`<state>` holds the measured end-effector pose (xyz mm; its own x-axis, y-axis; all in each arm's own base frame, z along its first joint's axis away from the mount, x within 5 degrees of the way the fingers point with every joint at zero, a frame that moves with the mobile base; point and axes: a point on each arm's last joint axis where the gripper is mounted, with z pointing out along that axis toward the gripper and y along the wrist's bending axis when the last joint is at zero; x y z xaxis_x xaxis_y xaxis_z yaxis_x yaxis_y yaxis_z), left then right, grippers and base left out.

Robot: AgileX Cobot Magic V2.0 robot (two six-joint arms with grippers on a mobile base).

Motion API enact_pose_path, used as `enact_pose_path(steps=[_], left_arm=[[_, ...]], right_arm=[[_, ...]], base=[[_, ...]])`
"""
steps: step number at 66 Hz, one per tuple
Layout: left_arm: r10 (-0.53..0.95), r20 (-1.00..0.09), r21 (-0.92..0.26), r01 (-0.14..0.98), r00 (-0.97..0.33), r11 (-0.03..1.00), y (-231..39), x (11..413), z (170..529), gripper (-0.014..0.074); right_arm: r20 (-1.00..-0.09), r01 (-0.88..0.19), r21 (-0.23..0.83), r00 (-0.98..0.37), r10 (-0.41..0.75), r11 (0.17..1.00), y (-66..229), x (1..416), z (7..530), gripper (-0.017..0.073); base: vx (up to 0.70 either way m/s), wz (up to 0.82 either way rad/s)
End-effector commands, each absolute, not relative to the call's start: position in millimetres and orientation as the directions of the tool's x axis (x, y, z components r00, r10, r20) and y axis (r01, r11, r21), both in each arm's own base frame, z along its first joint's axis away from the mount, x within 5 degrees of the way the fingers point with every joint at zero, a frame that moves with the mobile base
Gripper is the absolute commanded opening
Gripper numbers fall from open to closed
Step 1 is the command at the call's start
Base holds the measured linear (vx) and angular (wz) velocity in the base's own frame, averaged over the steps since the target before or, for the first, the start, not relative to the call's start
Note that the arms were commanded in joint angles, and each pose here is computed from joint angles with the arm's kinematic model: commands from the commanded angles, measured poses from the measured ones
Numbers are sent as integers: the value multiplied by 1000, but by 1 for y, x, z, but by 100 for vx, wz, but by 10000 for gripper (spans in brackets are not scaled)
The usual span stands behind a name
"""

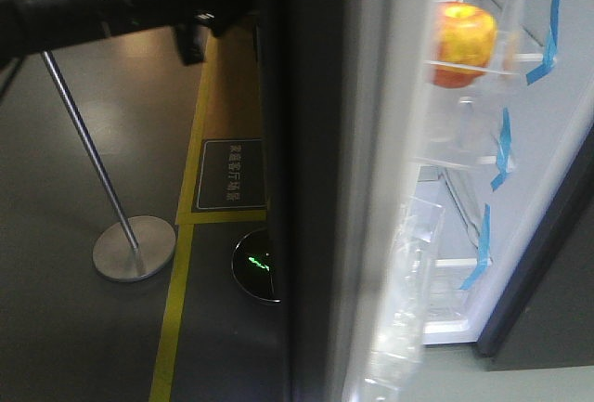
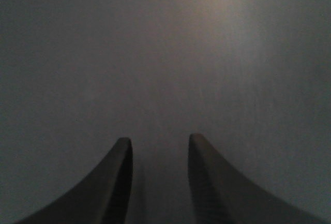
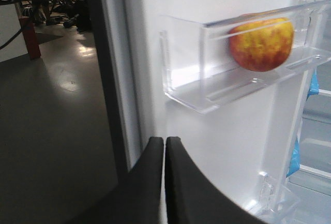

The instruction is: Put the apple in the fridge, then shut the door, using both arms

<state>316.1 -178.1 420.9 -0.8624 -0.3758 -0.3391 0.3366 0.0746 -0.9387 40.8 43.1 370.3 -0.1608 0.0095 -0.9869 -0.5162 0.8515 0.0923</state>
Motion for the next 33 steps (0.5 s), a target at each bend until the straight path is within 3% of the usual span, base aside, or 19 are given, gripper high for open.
enact_pose_path(steps=[1, 19, 33], left_arm=[[-324, -392, -901, 430, -861, -53, -194, 287, 453, 265], [-331, -550, -814, 580, -767, 10, -193, 287, 453, 265], [-364, -573, -799, 599, -735, 48, -183, 295, 453, 265]], right_arm=[[-993, -500, 105, -104, 61, 859, 42, 43, 382, -3], [-993, -501, 106, -102, 63, 859, 42, 43, 383, 19], [-998, -461, 58, -48, 40, 886, 38, 45, 385, 171]], base=[[0, 0], [0, 0], [0, 0]])
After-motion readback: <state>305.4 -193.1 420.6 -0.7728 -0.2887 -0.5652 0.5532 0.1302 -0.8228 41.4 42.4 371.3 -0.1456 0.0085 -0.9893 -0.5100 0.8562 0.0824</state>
